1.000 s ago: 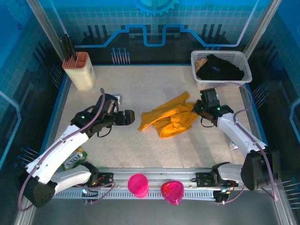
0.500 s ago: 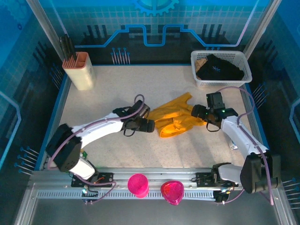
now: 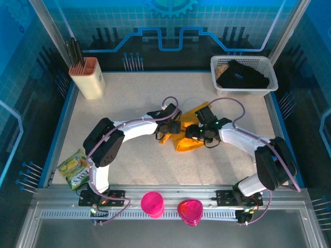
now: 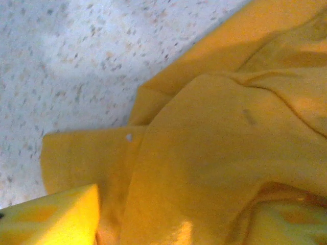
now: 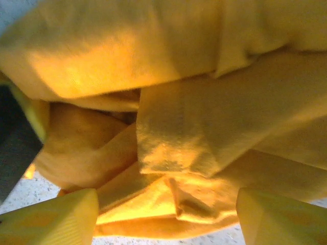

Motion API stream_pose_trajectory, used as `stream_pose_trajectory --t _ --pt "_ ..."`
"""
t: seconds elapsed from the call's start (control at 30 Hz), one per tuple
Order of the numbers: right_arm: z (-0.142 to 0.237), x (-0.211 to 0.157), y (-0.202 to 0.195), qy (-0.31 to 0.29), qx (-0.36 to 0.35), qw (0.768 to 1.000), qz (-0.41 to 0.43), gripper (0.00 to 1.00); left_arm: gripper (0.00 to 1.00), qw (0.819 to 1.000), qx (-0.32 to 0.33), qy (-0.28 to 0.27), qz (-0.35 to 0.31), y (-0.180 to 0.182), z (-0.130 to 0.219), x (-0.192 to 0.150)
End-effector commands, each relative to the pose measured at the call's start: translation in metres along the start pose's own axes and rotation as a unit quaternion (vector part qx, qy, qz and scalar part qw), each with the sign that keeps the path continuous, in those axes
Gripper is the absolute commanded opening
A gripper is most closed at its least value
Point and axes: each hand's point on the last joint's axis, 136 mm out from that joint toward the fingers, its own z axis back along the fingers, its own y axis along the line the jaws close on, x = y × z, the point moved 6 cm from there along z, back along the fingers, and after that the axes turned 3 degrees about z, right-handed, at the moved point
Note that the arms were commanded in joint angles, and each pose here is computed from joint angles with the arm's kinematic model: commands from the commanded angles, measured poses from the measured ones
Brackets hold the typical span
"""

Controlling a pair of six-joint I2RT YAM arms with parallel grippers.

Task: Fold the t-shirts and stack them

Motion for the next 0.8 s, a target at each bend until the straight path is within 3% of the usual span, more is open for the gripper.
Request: stream_pose_trajectory --t 0.0,0.07,0.17,0.33,0.4,0.77 --pt "-0.010 0.008 0.023 -0.017 0.019 0.999 -0.021 0.70 0.54 1.000 0.003 -0.018 0.001 -0.003 -0.007 0.012" --pt "-0.018 0.004 0.027 -0.015 0.019 0.999 -0.030 0.66 0.27 1.000 0.001 -0.010 0.003 -0.002 -0.011 0.011" --pt "-0.022 -0.002 0.031 -0.021 0.027 0.998 -0.045 0.56 0.00 1.000 -0.003 -0.004 0.008 0.002 -0.017 0.009" --pt "-0.017 -0.004 0.033 -0.037 0.022 0.998 -0.052 0.11 0.00 1.000 0.002 -0.012 0.014 0.010 -0.017 0.016" --pt "-0.015 -0.011 0.023 -0.040 0.006 0.998 -0.053 0.00 0.00 1.000 0.004 -0.021 0.016 0.014 -0.013 0.023" --pt "0.058 -0.033 -0.024 -0.088 -0.066 0.994 -0.024 0.00 0.00 0.996 0.006 -0.091 0.014 0.035 0.036 0.094"
